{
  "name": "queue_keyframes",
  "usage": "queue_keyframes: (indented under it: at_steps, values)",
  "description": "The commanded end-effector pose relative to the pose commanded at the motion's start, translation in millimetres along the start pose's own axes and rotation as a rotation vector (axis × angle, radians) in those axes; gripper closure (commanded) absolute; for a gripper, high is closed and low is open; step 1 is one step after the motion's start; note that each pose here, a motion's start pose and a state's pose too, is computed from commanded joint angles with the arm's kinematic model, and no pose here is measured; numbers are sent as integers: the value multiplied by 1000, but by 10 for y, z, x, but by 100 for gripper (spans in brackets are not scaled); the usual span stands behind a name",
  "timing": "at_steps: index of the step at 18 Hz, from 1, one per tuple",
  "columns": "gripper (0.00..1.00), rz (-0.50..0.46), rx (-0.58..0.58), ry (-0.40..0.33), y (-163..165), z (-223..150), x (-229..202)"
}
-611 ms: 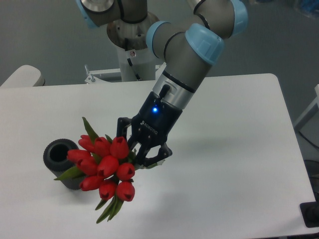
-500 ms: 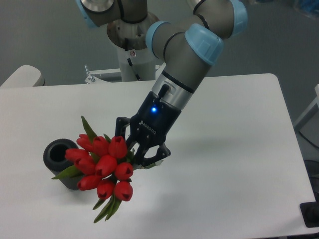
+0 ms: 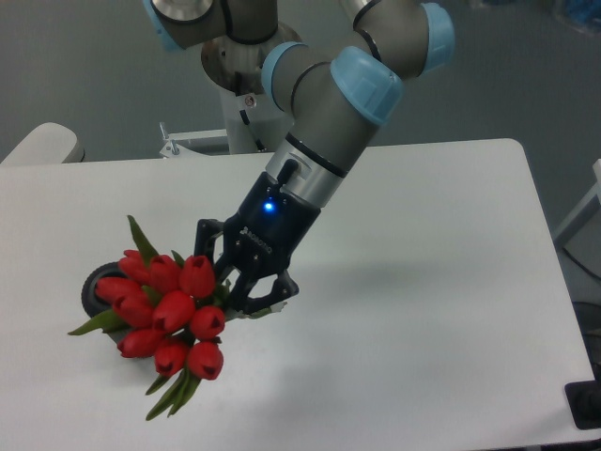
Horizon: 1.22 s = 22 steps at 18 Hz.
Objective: Insert the flowers into the vase
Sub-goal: 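Carry the red tulip bunch in the gripper over the grey vase, then lower the tulip stems down into the vase opening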
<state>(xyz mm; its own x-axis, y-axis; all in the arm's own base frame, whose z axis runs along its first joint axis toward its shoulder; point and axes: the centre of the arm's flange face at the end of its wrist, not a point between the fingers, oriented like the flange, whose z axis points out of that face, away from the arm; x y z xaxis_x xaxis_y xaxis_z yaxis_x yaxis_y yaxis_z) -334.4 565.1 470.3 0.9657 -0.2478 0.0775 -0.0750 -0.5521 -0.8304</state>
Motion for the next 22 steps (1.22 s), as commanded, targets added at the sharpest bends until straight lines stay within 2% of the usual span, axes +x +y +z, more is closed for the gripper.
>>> queue_keyframes:
  at_steps: [6,10,13,16,17,22]
  values:
    - [71,-12,6,13,-82,90,123]
    - [71,-4,22,51,-162,194,272]
    - [71,-9,85,126,-217,213,366]
    - [71,-38,220,270,-217,201,385]
    - [71,-40,251,297,-236,165,395]
    - [71,-13,273,325,-115,176,534]
